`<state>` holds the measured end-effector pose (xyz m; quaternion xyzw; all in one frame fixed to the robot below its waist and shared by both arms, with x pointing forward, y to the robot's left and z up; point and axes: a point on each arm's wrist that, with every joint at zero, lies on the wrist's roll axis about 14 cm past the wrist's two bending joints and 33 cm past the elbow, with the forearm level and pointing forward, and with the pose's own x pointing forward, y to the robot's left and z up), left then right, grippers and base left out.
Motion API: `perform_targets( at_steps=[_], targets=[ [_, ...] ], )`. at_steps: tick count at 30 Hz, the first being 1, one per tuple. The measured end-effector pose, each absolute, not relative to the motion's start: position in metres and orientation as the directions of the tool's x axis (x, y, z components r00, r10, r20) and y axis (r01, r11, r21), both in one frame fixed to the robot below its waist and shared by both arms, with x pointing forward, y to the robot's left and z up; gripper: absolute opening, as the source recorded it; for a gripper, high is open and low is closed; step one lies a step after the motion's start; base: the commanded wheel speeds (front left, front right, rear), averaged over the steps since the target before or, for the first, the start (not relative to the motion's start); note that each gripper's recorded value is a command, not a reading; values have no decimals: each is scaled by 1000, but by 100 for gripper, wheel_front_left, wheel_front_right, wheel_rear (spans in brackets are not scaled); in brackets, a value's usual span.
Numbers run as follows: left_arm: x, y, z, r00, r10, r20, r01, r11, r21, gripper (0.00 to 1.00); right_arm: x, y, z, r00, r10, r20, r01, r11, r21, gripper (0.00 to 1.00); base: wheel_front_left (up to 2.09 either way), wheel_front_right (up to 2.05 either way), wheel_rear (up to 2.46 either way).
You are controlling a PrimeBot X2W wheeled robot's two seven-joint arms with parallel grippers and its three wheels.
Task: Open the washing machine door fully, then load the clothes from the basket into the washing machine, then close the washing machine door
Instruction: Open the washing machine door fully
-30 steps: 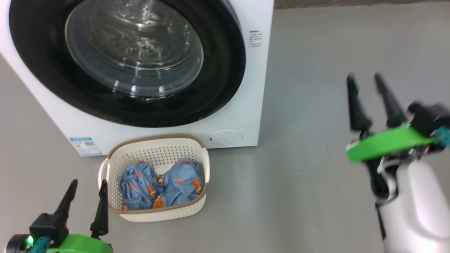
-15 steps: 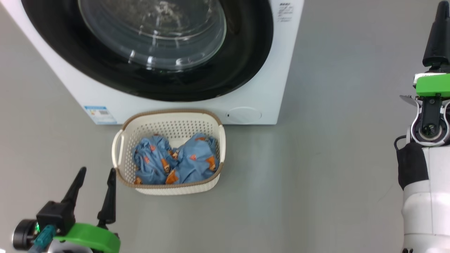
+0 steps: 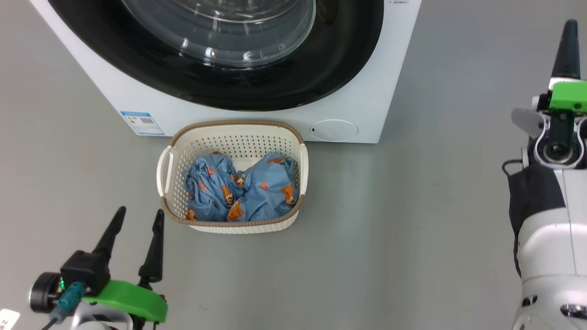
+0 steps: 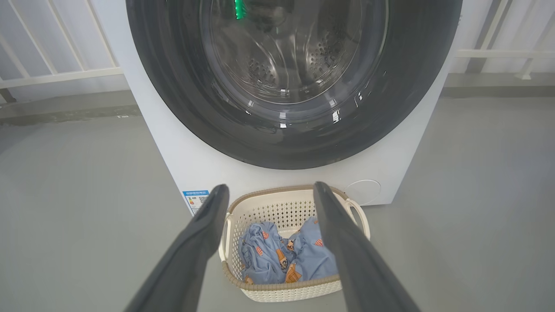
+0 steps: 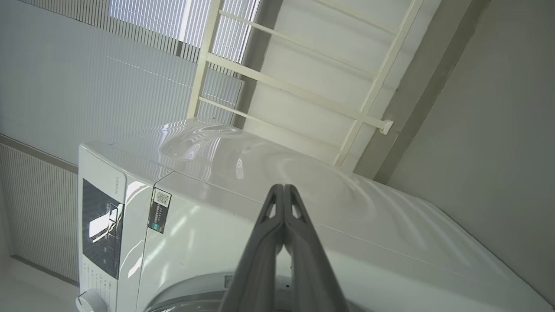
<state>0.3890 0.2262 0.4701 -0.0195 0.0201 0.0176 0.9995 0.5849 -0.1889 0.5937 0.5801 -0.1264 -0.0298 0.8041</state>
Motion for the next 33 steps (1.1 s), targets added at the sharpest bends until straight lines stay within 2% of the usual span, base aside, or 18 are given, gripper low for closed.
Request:
perform_targets(
  at_steps=[4, 17, 26, 33],
  targets=[
    [391, 220, 465, 998, 19, -56, -21, 999, -39, 100, 596, -184, 600, 970, -175, 168, -110, 299, 948, 0, 0, 0, 0],
    [398, 217, 457, 997, 10, -79, -14, 999, -47, 100, 643, -130, 614, 993, 59, 99, -112, 304, 946, 0, 0, 0, 0],
    [401, 223, 453, 996, 27, -90, -31, 999, -41, 100, 666, -107, 605, 988, 153, 19, -58, 249, 967, 0, 0, 0, 0],
    [407, 226, 451, 995, 37, -92, -41, 998, -42, 100, 680, -80, 595, 963, 266, -33, -40, 264, 964, 0, 0, 0, 0]
  ],
)
